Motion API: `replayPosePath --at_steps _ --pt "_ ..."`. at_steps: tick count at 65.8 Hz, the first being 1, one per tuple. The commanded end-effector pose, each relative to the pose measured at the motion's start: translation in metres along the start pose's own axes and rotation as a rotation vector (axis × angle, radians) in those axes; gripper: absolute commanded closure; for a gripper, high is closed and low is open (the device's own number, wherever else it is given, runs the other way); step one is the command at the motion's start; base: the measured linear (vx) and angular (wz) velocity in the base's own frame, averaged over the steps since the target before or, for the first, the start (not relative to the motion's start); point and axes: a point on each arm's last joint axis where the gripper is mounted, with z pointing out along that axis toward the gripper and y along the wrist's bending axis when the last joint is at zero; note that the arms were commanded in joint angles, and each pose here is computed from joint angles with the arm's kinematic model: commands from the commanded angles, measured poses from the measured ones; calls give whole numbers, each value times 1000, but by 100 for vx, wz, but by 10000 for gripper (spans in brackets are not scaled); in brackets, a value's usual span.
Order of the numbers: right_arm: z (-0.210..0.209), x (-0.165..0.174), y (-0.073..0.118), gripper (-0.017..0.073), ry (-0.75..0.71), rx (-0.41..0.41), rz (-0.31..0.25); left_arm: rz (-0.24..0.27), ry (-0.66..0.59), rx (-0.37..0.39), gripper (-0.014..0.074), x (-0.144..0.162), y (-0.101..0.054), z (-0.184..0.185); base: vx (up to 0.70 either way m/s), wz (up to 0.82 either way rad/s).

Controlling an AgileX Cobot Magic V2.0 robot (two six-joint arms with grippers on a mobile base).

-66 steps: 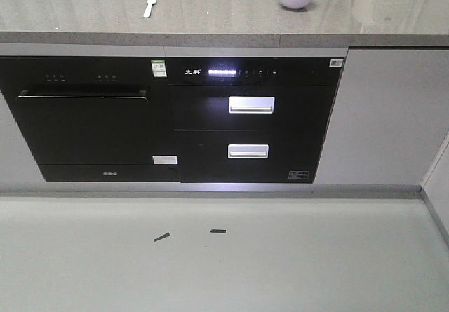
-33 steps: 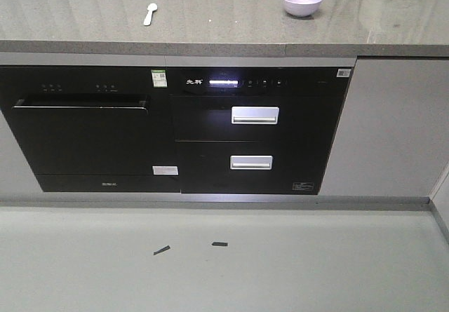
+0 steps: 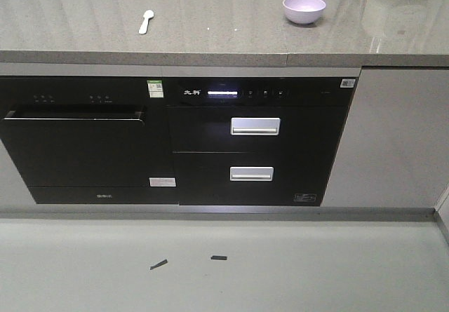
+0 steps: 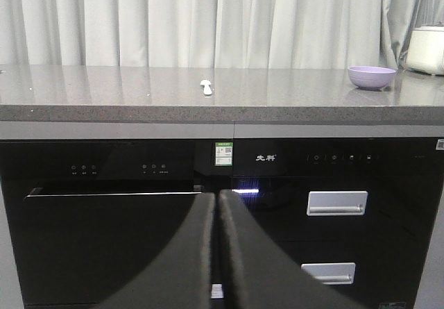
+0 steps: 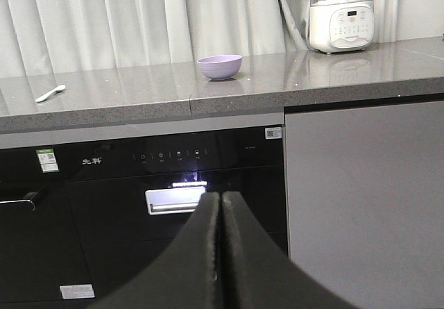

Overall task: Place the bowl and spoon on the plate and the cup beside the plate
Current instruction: 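Continue driving forward until the countertop edge is close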

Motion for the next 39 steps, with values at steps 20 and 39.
replayPosePath --at_steps 20,39 --pt "0 -2 0 565 -70 2 -10 -7 -39 18 599 4 -1 1 13 -3" --pt "0 -2 0 565 -70 2 -10 -7 -39 18 599 4 -1 1 12 -2"
